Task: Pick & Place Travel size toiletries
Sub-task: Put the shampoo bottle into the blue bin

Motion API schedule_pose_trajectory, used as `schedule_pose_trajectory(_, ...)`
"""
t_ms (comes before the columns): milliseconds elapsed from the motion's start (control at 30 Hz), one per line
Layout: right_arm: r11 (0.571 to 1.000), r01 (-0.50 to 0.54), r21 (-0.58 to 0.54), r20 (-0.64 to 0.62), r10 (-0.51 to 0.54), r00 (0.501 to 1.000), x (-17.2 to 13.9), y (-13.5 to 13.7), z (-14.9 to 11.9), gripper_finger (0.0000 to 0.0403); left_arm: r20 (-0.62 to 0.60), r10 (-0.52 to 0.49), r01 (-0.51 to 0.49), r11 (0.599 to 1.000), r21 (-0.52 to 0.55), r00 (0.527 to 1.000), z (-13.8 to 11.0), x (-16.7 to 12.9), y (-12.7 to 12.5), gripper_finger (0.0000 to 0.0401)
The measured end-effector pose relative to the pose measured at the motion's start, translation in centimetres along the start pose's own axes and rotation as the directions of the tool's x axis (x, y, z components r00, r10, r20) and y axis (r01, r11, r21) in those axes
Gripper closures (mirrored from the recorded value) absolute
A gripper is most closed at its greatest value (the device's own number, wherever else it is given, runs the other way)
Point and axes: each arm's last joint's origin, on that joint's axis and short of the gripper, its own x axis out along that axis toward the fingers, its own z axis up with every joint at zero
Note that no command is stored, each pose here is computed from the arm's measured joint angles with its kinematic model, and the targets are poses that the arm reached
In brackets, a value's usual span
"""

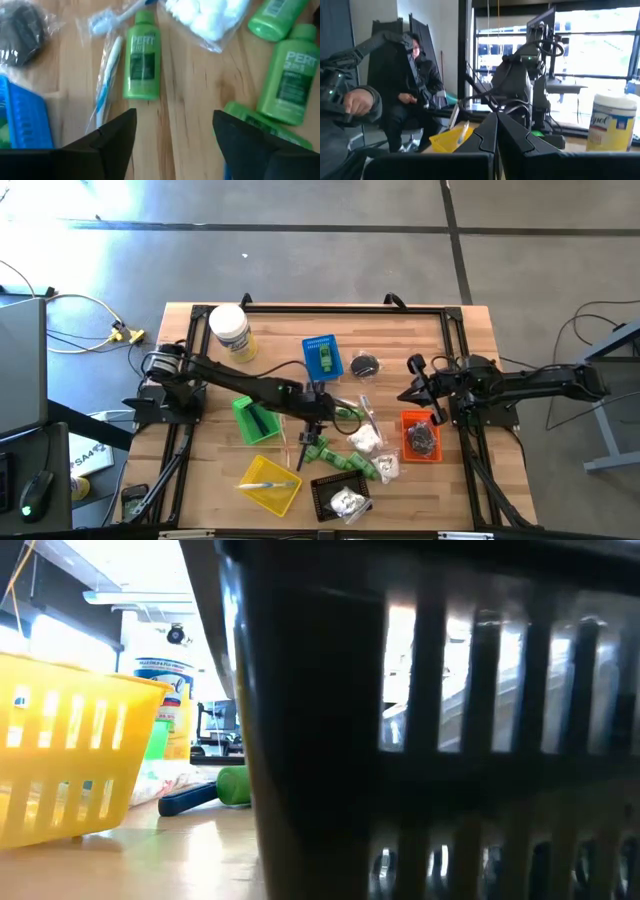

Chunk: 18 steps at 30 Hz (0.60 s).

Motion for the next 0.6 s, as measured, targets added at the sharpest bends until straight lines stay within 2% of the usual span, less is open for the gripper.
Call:
schedule_pose_trajectory(67, 1.0, -0.012, 0.009, -0.009, 0.012, 1.0, -0.1, 0.1, 0.0, 0.0399, 0.029, -0.008, 0.008, 1.0, -0.019, 1.0, 1.0, -0.3, 0.0, 0.0131)
schedule_pose_trajectory(200, 0.999, -0.024, 0.024, -0.028, 0.024, 0.999, -0.2, 0.2, -0.2, 0.0399, 0.051, -0.063, 0.062, 0.998, 0.009, 0.997, 2.3, -0.5, -0.1, 0.0125)
schedule_pose_trajectory(433, 0.999, -0.022, 0.03, -0.04, 0.024, 0.999, -0.2, 0.1, -0.3, 0.04, 0.016, -0.141, 0.141, 0.99, -0.005, 0.99, 3.0, 2.7, 2.1, 0.0125)
schedule_pose_trajectory(600, 0.999, -0.019, 0.037, -0.058, 0.021, 0.998, -0.2, 0.1, -0.5, 0.0398, -0.011, -0.114, 0.114, 0.993, -0.02, 0.993, 3.0, 4.7, 3.3, 0.0125)
